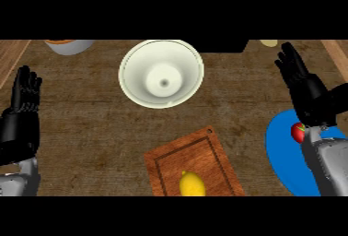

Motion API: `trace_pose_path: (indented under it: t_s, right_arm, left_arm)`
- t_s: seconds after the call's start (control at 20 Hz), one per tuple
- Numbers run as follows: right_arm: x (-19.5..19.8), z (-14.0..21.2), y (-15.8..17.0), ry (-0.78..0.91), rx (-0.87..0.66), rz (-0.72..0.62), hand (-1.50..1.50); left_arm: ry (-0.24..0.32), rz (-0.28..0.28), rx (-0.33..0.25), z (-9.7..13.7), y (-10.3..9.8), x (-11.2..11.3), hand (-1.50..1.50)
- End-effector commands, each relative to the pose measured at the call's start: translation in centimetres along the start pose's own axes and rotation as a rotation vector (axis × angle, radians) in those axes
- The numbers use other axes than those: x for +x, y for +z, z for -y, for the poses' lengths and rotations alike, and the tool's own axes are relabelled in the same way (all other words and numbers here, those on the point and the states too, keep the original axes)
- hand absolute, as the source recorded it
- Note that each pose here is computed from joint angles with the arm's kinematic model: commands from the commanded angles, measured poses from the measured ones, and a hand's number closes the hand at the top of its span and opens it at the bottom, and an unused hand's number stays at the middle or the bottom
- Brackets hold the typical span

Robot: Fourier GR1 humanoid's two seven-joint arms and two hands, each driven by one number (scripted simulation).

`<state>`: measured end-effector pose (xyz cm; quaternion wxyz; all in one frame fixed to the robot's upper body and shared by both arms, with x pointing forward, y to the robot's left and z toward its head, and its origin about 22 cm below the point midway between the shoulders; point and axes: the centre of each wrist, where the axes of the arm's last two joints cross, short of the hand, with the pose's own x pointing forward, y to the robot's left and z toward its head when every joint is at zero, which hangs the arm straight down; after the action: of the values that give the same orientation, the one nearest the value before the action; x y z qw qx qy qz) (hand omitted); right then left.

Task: Pick the tomato from the plate and place it in the bowl

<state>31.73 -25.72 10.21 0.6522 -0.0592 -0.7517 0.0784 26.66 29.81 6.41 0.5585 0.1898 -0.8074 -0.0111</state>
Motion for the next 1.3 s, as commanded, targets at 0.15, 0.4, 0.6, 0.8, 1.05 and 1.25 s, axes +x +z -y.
trace_pose_path:
  t_s: [0.15, 0.4, 0.6, 0.8, 1.05, 1.25]
  right_arm:
    - [6.1, 3.9, -1.0, -0.016, 0.447, 0.396, 1.5]
    - [6.2, 12.8, 1.2, 0.607, 0.418, 0.17, -1.5]
    - [1.1, 19.5, 5.7, 0.478, 0.422, 0.264, -1.5]
    - [-1.0, 23.8, 9.1, 0.542, 0.48, 0.302, -1.5]
    - [0.3, 27.8, 7.4, 0.572, 0.414, 0.267, -1.5]
    - [1.3, 27.6, 6.0, 0.62, 0.454, 0.26, -1.5]
  left_arm:
    - [-0.017, -0.159, -0.035, -0.2, 0.3, -1.4, 0.0]
    - [0.0, -0.291, -0.067, -0.8, 1.2, -2.6, 0.0]
    - [0.009, -0.327, -0.095, -1.3, 1.6, -2.7, 0.0]
    - [0.014, -0.334, -0.131, -1.3, 1.3, -1.3, 0.0]
    - [0.024, -0.326, -0.144, 1.2, -1.5, -0.2, 0.0]
    - [0.015, -0.32, -0.158, -1.5, -0.5, -0.1, 0.0]
